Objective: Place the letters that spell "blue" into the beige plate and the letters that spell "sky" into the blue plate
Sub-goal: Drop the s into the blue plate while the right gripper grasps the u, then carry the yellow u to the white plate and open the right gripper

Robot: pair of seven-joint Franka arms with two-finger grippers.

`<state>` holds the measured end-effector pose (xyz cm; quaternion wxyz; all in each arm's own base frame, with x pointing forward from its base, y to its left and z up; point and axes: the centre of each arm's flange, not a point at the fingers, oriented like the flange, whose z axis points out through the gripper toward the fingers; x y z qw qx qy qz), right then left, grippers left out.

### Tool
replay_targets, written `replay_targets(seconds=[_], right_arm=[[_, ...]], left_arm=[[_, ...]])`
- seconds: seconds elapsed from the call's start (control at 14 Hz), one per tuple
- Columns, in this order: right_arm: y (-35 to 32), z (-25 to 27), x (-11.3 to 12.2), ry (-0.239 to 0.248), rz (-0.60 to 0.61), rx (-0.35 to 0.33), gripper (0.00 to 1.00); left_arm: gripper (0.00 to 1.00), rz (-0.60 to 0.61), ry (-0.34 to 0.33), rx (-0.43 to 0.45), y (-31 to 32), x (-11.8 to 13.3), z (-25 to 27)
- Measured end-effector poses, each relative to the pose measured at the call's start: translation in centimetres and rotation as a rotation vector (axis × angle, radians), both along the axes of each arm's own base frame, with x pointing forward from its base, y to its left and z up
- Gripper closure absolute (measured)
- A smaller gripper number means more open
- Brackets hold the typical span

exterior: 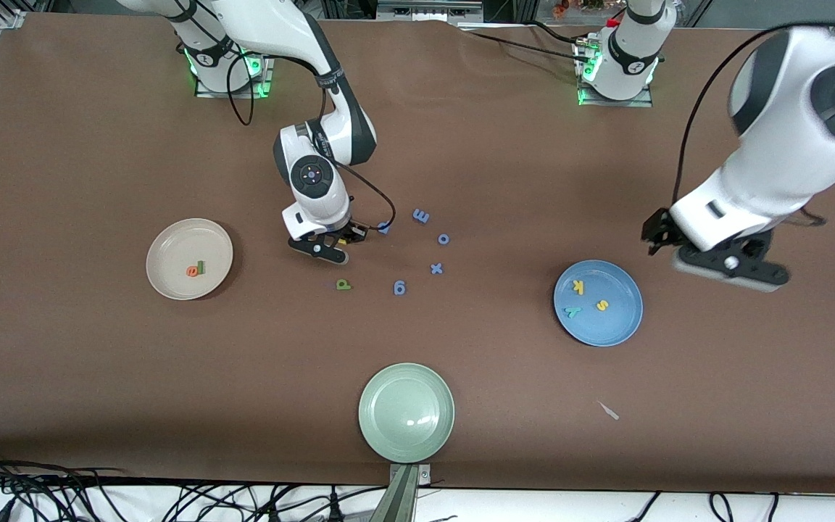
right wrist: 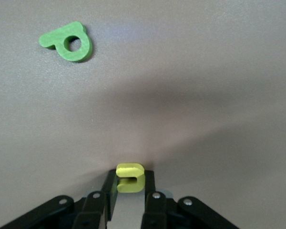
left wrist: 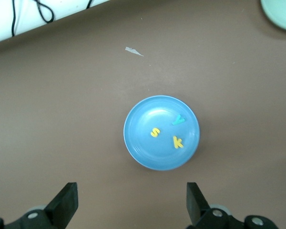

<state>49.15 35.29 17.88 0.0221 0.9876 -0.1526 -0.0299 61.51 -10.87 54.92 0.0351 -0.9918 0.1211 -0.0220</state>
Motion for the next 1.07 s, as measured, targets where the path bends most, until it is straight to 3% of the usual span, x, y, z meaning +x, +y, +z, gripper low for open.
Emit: replay_targets(seconds=[0.21, 0.43, 0.71, 1.07], right_arm=[[-0.3, 0.4, 0.7, -0.003, -0.011, 0.005, 0.73], [-1.1, 2.5, 2.9, 0.032, -0.007, 0.010, 0.73], [-8.2, 7.2, 7.6, 0.101, 0.122, 0.000, 0.73], [-19.0, 9.1, 10.5, 0.148, 0.282, -0.009, 0.73]], left_arm=[[0.00, 0.071, 0.032, -0.028, 2.9, -3.3, 3.5], [0.00, 0.129, 0.075, -0.033, 3.1, -6.3, 4.0], [0.00, 0.196, 0.103, -0.078, 5.0, -6.6, 3.0], [0.00, 0.210, 0.081, -0.065, 6.0, -6.5, 3.6]])
